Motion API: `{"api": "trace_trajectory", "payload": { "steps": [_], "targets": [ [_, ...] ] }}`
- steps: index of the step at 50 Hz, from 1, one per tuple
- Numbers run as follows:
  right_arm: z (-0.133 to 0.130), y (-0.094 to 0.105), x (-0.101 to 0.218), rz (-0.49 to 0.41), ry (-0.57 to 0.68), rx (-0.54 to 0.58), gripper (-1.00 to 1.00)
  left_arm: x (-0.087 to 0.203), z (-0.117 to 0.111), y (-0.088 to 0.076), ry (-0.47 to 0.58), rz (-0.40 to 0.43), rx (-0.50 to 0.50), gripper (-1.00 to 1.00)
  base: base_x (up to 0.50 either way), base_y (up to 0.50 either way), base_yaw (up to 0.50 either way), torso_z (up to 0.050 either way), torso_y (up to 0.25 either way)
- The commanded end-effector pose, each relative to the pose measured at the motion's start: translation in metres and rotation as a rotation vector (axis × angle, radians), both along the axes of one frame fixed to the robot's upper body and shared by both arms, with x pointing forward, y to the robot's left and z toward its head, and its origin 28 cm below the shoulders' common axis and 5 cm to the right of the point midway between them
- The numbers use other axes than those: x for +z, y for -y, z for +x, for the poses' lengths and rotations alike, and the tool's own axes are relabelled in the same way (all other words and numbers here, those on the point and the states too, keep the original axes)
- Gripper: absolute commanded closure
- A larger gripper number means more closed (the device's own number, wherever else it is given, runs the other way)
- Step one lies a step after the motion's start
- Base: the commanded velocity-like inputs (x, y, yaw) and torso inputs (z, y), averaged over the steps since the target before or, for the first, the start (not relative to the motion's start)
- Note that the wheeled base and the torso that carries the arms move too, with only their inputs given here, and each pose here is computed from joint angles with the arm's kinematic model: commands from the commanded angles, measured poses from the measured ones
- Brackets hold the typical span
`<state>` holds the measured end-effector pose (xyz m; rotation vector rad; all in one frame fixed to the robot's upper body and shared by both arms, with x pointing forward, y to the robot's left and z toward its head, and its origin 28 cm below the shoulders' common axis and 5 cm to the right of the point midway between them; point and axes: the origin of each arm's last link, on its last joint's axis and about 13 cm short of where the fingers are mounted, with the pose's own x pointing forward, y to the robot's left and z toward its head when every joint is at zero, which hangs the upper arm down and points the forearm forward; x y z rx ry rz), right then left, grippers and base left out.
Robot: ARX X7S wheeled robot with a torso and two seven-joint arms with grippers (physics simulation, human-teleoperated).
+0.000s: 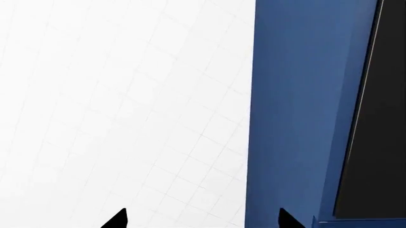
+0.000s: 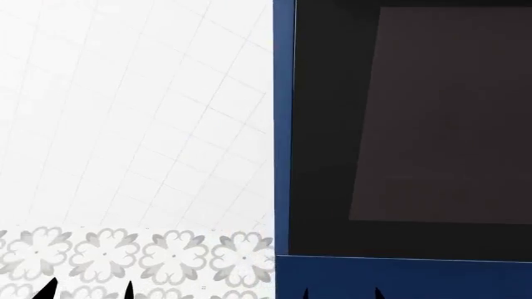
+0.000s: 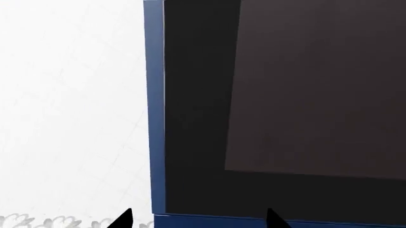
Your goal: Close the microwave door
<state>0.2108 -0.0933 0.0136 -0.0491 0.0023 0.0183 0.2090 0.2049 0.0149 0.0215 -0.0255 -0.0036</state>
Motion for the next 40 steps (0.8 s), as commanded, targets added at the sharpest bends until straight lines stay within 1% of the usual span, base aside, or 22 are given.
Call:
{"api": "trace_trajectory", "payload": {
  "steps": [1, 7, 8, 9, 11, 12, 14, 17, 19, 22, 25, 28, 29, 30, 31, 32, 33, 35, 36, 37, 39, 40],
  "targets": [
    [0.002, 0.001, -0.001, -0.027, -0.020, -0.034, -1.00, 0.000, 0.001, 0.001, 0.000, 0.001, 0.000, -1.00, 0.00, 0.00, 0.00, 0.000, 0.000],
    [0.002, 0.000, 0.001, -0.020, 0.002, -0.031, -1.00, 0.000, 0.001, 0.001, 0.000, 0.000, -0.001, -1.00, 0.00, 0.00, 0.00, 0.000, 0.000],
    [0.001, 0.000, 0.002, -0.023, 0.037, -0.025, -1.00, 0.000, 0.001, 0.000, 0.000, 0.000, 0.000, -1.00, 0.00, 0.00, 0.00, 0.000, 0.000],
    [-0.002, -0.002, 0.012, 0.014, 0.125, 0.000, -1.00, 0.001, 0.001, 0.000, 0.000, 0.000, 0.000, -1.00, 0.00, 0.00, 0.00, 0.000, 0.000],
    [-0.005, -0.003, 0.018, 0.013, 0.156, 0.020, -1.00, 0.001, 0.001, 0.000, 0.000, 0.000, 0.001, -1.00, 0.00, 0.00, 0.00, 0.000, 0.000],
    [-0.012, -0.004, 0.032, -0.067, 0.236, -0.003, -1.00, 0.001, 0.001, 0.001, 0.000, 0.002, 0.002, -1.00, 0.00, 0.00, 0.00, 0.000, 0.000],
    [-0.017, -0.004, 0.047, -0.063, 0.266, -0.005, -1.00, 0.001, 0.001, 0.000, 0.000, 0.001, 0.005, -1.00, 0.00, 0.00, 0.00, 0.000, 0.000],
    [-0.022, -0.004, 0.085, -0.130, 0.374, 0.022, -1.00, 0.000, 0.001, 0.000, 0.000, 0.004, 0.006, -1.00, 0.00, 0.00, 0.00, 0.000, 0.000],
    [-0.024, -0.004, 0.123, -0.136, 0.479, 0.030, -1.00, 0.001, 0.000, 0.001, 0.001, 0.008, 0.007, -1.00, 0.00, 0.00, 0.00, 0.000, 0.000],
    [-0.028, -0.005, 0.163, -0.140, 0.590, 0.046, -1.00, 0.001, 0.000, 0.001, 0.002, 0.011, 0.007, -1.00, 0.00, 0.00, 0.00, 0.000, 0.000],
    [-0.031, -0.007, 0.183, -0.139, 0.591, 0.053, -1.00, 0.001, 0.000, 0.001, 0.002, 0.008, 0.008, -1.00, 0.00, 0.00, 0.00, 0.000, 0.000],
    [-0.032, -0.010, 0.207, -0.136, 0.707, 0.071, -1.00, 0.000, 0.000, 0.001, 0.001, 0.007, 0.008, -1.00, 0.00, 0.00, 0.00, 0.000, 0.000],
    [-0.030, -0.010, 0.218, -0.148, 0.748, 0.087, -1.00, 0.001, 0.000, 0.001, 0.001, 0.006, 0.008, -1.00, 0.00, 0.00, 0.00, 0.000, 0.000],
    [-0.031, -0.014, 0.227, -0.183, 0.795, 0.174, -1.00, 0.000, 0.000, 0.001, 0.001, 0.005, 0.008, -1.00, 0.00, 0.00, 0.00, 0.000, 0.000],
    [-0.038, -0.015, 0.234, -0.176, 0.834, 0.251, -1.00, 0.000, 0.000, 0.001, 0.000, 0.003, 0.008, -1.00, 0.00, 0.00, 0.00, 0.000, 0.000],
    [-0.045, -0.008, 0.240, -0.161, 0.814, 0.272, -1.00, 0.000, 0.000, 0.001, 0.000, 0.000, 0.009, -1.00, 0.00, 0.00, 0.00, 0.000, 0.000],
    [-0.052, -0.006, 0.244, -0.106, 0.769, 0.250, -1.00, 0.000, 0.000, 0.001, -0.001, 0.000, 0.008, -1.00, 0.00, 0.00, 0.00, 0.000, 0.000],
    [-0.061, -0.007, 0.260, 0.039, 0.901, 0.119, -1.00, 0.000, 0.000, 0.000, 0.000, -0.004, 0.008, -1.00, 0.00, 0.00, 0.00, 0.000, 0.000],
    [-0.063, -0.009, 0.264, 0.083, 0.930, 0.045, -1.00, 0.000, 0.000, 0.000, 0.001, -0.006, 0.008, -1.00, 0.00, 0.00, 0.00, 0.000, 0.000],
    [-0.065, -0.010, 0.268, 0.088, 0.941, 0.034, -1.00, 0.000, 0.000, 0.000, -0.001, -0.009, 0.007, -1.00, 0.00, 0.00, 0.00, 0.000, 0.000],
    [-0.067, -0.006, 0.278, -0.034, 0.948, 0.058, -1.00, 0.000, 0.001, 0.000, -0.002, -0.011, 0.005, -1.00, 0.00, 0.00, 0.00, 0.000, 0.000],
    [-0.069, -0.006, 0.292, -0.037, 1.047, 0.057, -1.00, 0.000, 0.001, 0.000, -0.002, -0.011, 0.005, -1.00, 0.00, 0.00, 0.00, 0.000, 0.000]
  ]
}}
